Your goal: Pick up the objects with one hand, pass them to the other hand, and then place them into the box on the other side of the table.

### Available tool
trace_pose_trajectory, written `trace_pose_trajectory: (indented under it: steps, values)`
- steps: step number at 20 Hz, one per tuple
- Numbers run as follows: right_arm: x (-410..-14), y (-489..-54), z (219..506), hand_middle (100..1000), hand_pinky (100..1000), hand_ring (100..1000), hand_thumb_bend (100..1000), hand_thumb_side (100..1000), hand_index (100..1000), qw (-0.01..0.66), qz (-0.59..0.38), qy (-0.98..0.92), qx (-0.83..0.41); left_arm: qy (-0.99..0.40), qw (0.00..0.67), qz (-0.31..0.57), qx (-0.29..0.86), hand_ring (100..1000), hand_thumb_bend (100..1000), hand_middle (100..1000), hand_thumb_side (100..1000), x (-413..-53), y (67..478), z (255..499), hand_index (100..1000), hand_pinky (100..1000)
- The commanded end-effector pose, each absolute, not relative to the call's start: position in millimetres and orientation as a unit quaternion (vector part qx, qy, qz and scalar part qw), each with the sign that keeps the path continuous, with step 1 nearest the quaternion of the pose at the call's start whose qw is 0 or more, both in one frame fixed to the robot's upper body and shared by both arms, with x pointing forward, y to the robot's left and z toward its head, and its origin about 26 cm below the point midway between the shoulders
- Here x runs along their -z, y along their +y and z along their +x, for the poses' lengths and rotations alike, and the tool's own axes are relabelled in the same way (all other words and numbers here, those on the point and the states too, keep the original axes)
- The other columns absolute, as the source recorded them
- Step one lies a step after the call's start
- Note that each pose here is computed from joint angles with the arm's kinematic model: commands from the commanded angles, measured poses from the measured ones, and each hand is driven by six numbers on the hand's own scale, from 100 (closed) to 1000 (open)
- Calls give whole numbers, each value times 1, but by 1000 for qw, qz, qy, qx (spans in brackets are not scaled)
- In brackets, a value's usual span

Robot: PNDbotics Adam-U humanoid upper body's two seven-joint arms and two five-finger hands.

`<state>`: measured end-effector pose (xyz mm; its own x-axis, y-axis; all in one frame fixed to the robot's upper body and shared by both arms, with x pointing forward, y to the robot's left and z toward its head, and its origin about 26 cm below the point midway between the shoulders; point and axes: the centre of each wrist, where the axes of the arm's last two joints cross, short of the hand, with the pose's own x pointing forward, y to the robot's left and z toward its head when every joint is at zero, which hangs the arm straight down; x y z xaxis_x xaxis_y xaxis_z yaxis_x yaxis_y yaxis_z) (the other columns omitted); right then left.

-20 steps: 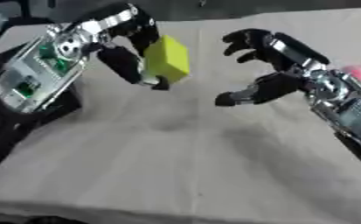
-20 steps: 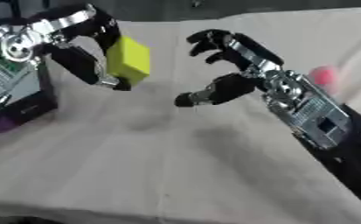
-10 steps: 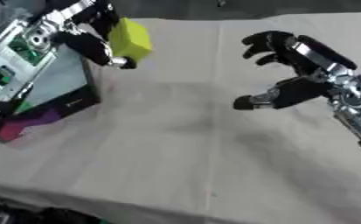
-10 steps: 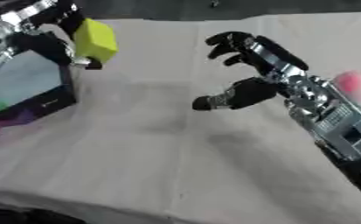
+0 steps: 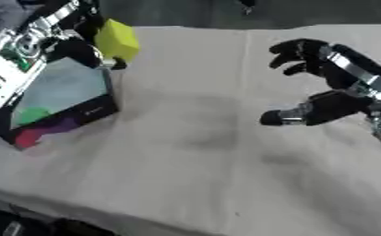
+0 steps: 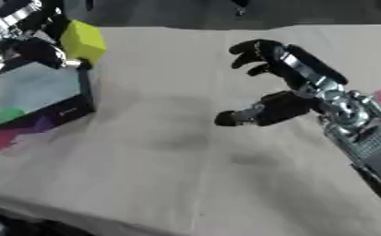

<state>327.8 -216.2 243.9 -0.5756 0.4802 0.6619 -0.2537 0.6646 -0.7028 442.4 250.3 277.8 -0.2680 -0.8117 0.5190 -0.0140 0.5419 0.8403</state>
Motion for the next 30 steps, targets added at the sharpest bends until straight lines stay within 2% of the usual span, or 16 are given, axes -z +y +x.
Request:
trace_pose_trajectory:
  steps: [1, 26, 28, 30]
  values:
    - [-256, -218, 323, 666, 796, 860, 821, 222, 828, 437, -82, -801, -401, -700, 528, 330, 349, 461, 693, 355, 100, -291, 276, 443, 217, 660]
    - [-260, -217, 317, 654, 795, 852, 845, 242, 804, 418, -85, -820, -381, -650, 576, 417, 268, 473, 692, 364, 100, -263, 336, 462, 234, 665]
    - [-259, -217, 318, 654, 795, 852, 846, 243, 804, 419, -87, -820, -381, -648, 576, 421, 267, 479, 681, 375, 100, -262, 338, 463, 248, 669]
    - [-259, -217, 318, 654, 795, 852, 847, 243, 804, 419, -87, -820, -380, -646, 574, 425, 268, 497, 660, 412, 100, -261, 339, 463, 308, 679]
